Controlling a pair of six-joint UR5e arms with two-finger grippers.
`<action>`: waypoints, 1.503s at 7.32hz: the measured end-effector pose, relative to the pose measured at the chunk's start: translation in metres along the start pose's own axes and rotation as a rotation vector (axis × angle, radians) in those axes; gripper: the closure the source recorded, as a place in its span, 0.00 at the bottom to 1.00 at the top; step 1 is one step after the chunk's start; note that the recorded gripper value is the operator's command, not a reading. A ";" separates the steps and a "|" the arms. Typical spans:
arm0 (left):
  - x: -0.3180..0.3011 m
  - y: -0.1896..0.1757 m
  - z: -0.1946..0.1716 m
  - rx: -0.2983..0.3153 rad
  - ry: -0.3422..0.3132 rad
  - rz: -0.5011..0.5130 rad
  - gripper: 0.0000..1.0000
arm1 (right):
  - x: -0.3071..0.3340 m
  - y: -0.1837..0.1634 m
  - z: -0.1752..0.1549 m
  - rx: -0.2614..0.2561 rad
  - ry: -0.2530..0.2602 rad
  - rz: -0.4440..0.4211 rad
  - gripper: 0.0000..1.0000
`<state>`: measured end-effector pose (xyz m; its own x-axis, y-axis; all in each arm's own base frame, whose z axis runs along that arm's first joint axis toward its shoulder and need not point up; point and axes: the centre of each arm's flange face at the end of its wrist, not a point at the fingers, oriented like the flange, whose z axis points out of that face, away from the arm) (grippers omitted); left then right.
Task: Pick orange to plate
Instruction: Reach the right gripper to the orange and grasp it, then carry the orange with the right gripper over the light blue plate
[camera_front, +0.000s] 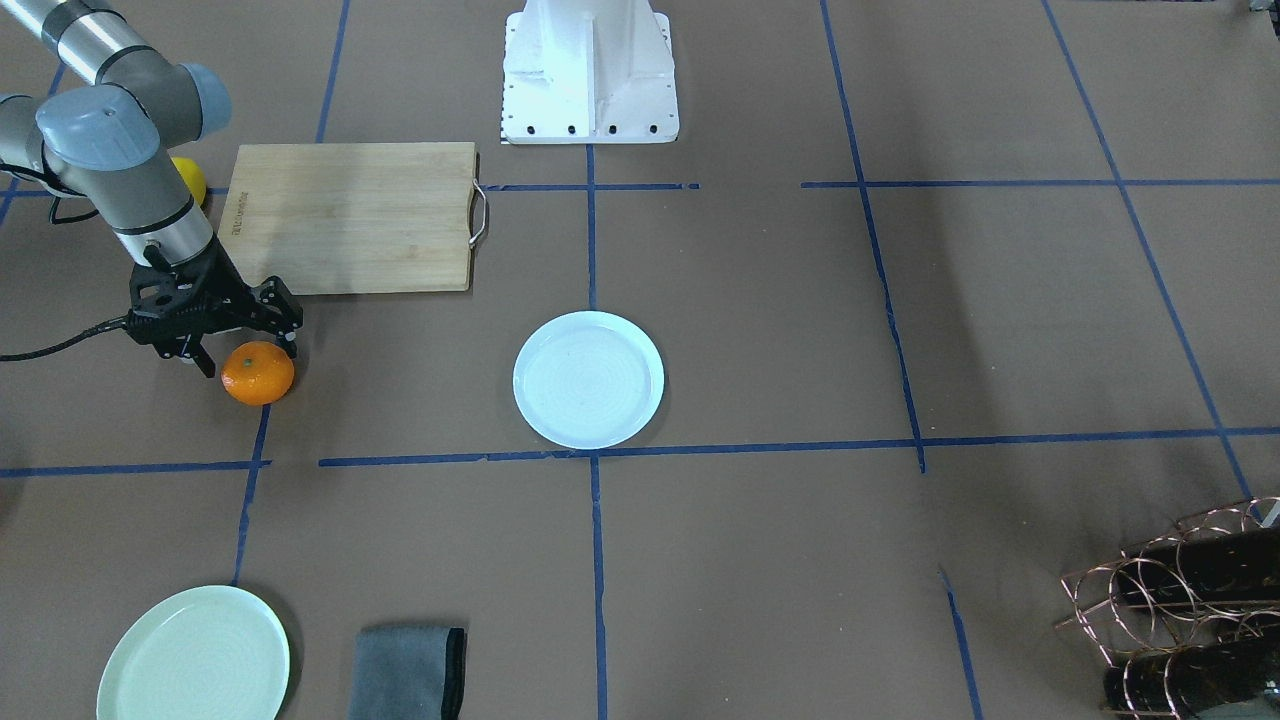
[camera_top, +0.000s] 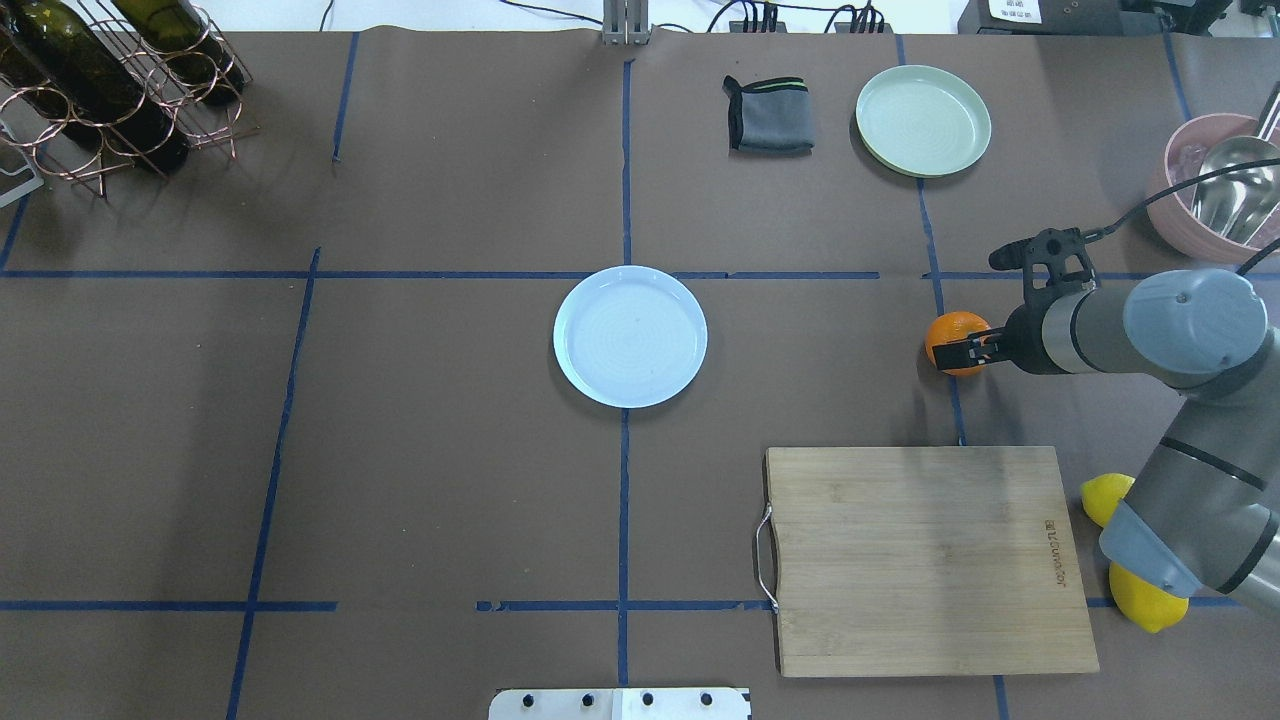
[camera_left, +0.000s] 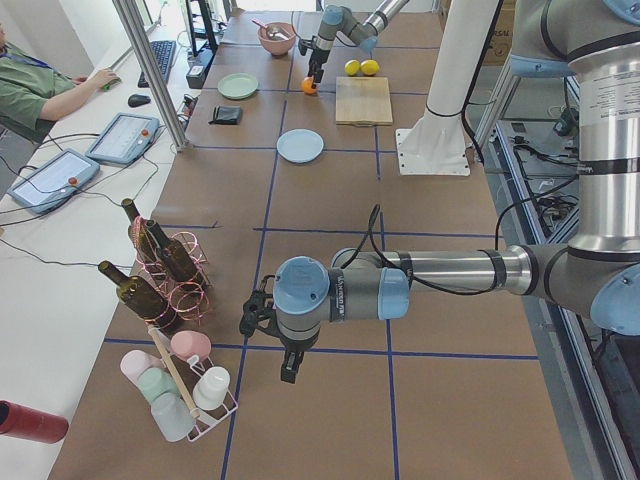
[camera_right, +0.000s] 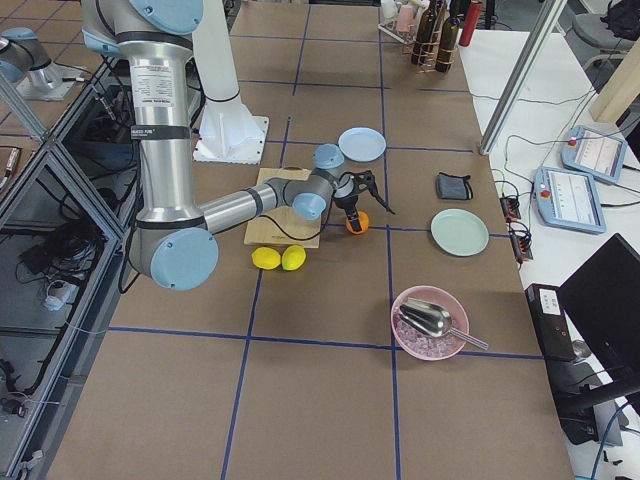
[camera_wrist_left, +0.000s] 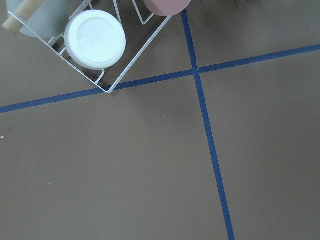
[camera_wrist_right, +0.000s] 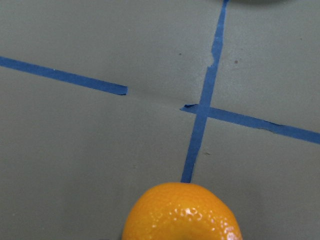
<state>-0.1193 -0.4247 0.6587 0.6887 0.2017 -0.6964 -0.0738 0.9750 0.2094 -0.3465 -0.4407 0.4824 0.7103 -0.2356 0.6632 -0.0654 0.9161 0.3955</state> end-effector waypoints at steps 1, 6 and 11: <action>0.000 0.000 0.000 0.000 0.000 0.000 0.00 | -0.001 -0.001 0.006 0.001 0.007 0.000 0.00; 0.000 0.000 0.000 0.000 0.000 0.000 0.00 | -0.012 -0.011 0.017 0.011 0.014 0.013 0.93; 0.000 0.000 0.000 0.000 0.000 0.000 0.00 | -0.202 -0.102 -0.009 -0.030 0.040 0.185 0.93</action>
<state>-0.1193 -0.4247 0.6582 0.6885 0.2015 -0.6967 -0.0737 0.9751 0.2092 -0.4766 -0.4837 0.3021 0.7155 -0.0502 0.6968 -0.1766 0.9520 0.2500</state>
